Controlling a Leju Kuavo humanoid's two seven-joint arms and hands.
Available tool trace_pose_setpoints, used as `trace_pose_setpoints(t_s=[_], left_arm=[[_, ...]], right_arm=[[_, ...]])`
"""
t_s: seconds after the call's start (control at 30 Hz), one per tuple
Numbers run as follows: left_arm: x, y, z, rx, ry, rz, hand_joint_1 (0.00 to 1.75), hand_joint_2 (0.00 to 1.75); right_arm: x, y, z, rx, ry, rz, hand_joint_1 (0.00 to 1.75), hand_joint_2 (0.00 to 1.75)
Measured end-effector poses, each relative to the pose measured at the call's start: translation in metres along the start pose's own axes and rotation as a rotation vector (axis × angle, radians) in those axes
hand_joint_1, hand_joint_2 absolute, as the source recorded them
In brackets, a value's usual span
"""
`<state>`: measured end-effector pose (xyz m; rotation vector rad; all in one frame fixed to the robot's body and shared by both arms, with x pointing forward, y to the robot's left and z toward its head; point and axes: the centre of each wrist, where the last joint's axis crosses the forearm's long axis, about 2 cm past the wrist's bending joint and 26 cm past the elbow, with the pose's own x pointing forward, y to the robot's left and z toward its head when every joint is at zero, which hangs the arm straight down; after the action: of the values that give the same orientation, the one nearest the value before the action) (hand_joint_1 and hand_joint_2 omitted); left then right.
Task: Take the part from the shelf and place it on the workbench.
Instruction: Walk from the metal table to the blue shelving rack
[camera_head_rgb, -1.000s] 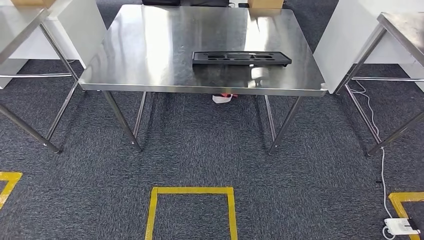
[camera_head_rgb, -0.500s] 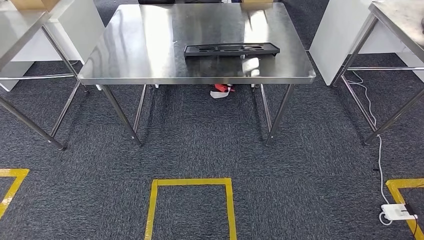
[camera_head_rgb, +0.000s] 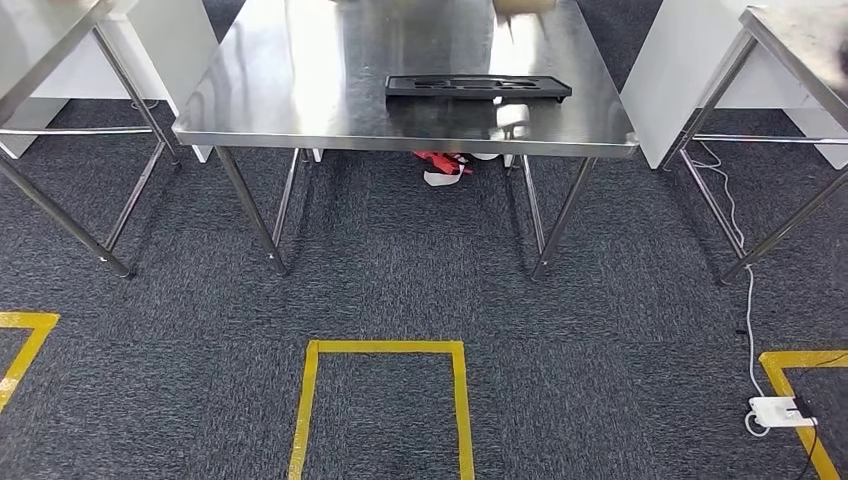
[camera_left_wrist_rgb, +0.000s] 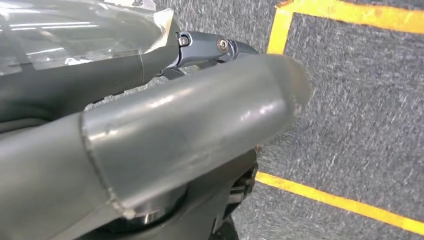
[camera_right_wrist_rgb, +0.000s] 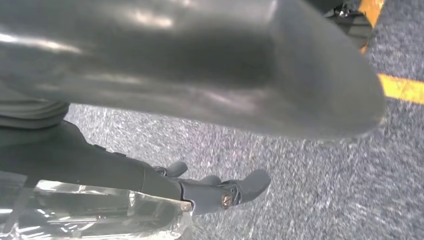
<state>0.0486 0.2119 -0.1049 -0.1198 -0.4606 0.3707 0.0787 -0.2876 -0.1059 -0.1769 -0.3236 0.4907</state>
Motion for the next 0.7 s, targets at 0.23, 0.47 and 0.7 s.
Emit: trace_pose_setpoints(t_s=[0.23,0.47,0.7], left_arm=[[-0.0001,0.0,0.0,-0.001,0.0,-0.001,0.0,0.0],[-0.0004,0.0003,0.0001,0.0,0.001,-0.002,0.0,0.0],[-0.0005,0.0014,0.0002,0.002,0.001,-0.003,0.0,0.0]], right_arm=[[-0.0015,-0.0005,0.0001,-0.001,0.003,0.0,0.0,0.0],[-0.0006,-0.0011,-0.0001,-0.002,0.001,0.0,0.0,0.0],[-0.002,0.0003,0.0003,0.001,0.004,0.0,0.0,0.0]])
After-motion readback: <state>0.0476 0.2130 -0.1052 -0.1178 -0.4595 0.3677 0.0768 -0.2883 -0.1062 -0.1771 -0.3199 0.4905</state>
